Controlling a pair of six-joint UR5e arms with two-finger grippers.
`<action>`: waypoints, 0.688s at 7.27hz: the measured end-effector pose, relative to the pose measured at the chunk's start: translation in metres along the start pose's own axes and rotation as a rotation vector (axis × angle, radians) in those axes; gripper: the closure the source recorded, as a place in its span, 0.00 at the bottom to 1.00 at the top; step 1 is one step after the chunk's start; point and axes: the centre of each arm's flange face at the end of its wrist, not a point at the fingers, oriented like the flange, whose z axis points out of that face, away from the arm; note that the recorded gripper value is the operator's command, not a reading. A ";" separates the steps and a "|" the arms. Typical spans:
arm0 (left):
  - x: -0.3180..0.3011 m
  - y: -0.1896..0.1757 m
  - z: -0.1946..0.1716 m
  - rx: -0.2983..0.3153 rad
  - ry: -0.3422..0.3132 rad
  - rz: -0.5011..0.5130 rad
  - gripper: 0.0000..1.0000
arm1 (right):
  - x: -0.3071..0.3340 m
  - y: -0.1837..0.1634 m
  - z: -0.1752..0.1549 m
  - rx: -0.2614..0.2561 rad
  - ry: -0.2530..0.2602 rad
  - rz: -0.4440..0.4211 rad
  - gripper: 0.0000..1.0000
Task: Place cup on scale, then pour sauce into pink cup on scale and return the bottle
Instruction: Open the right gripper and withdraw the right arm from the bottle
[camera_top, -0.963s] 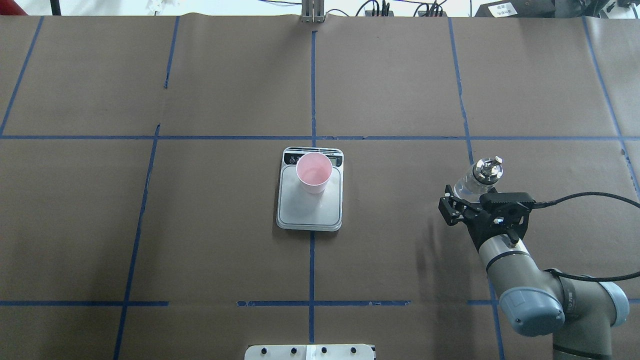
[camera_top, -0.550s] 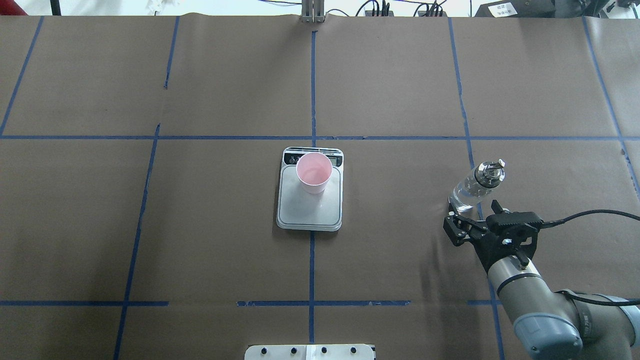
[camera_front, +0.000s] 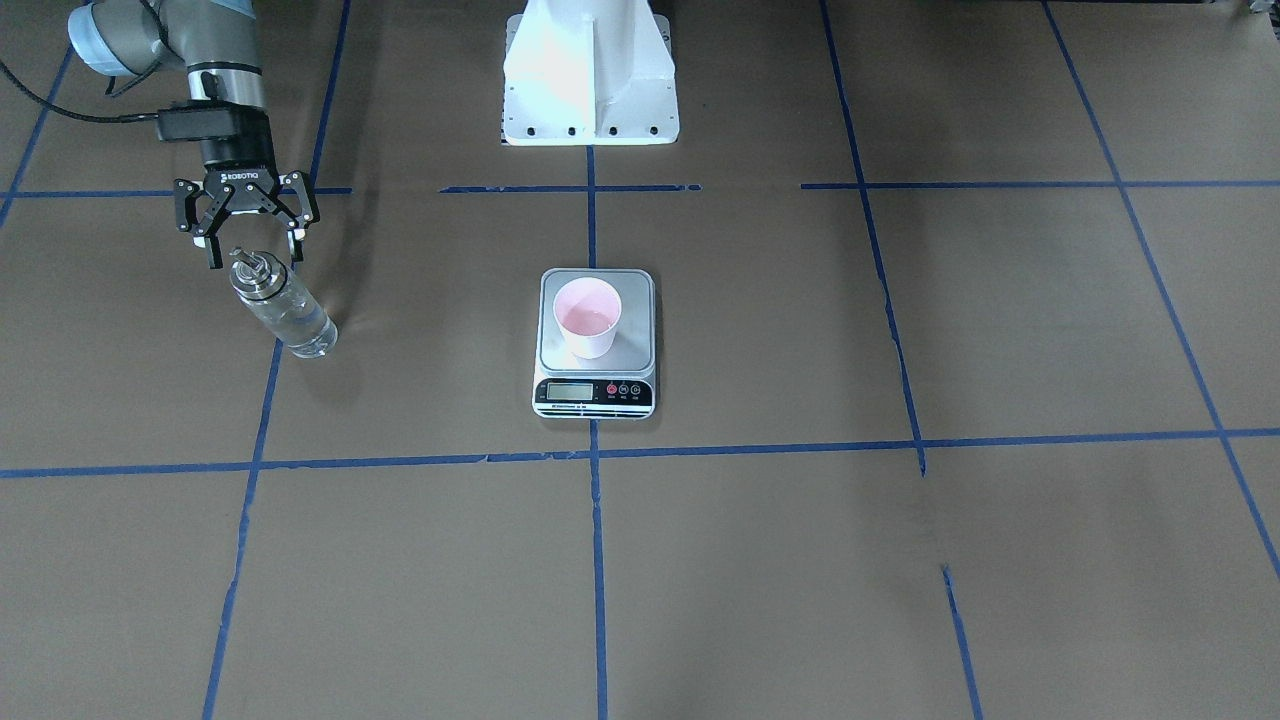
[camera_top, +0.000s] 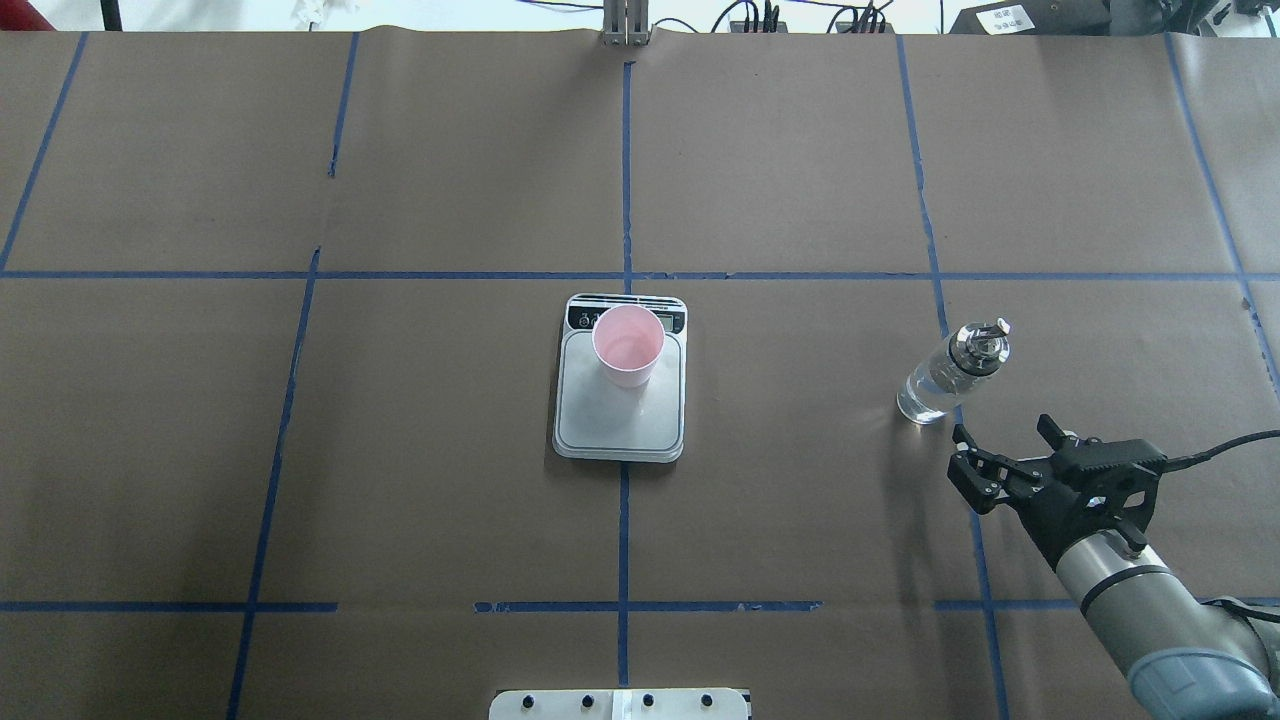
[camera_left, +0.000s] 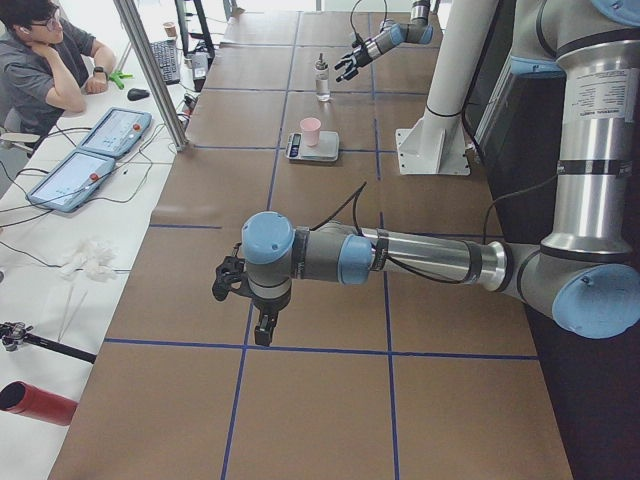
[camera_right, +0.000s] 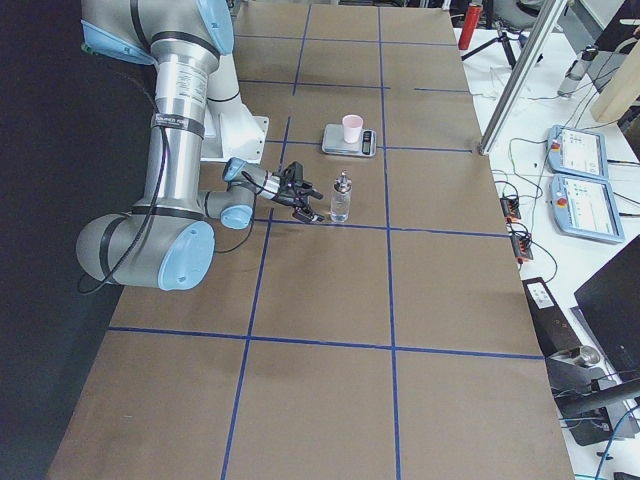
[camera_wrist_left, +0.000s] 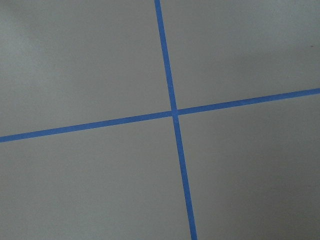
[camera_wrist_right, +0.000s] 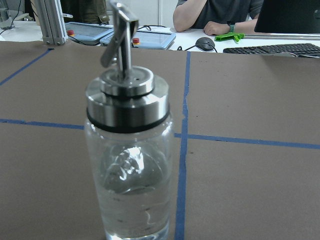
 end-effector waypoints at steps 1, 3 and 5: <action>0.000 0.000 0.000 0.000 0.000 0.000 0.00 | 0.012 -0.005 0.003 -0.025 -0.010 -0.033 0.00; 0.000 0.000 0.000 0.000 0.000 0.000 0.00 | 0.052 -0.043 0.027 -0.105 0.012 -0.105 0.00; 0.000 0.000 0.000 0.000 0.000 0.000 0.00 | 0.111 -0.099 0.046 -0.210 0.019 -0.188 0.00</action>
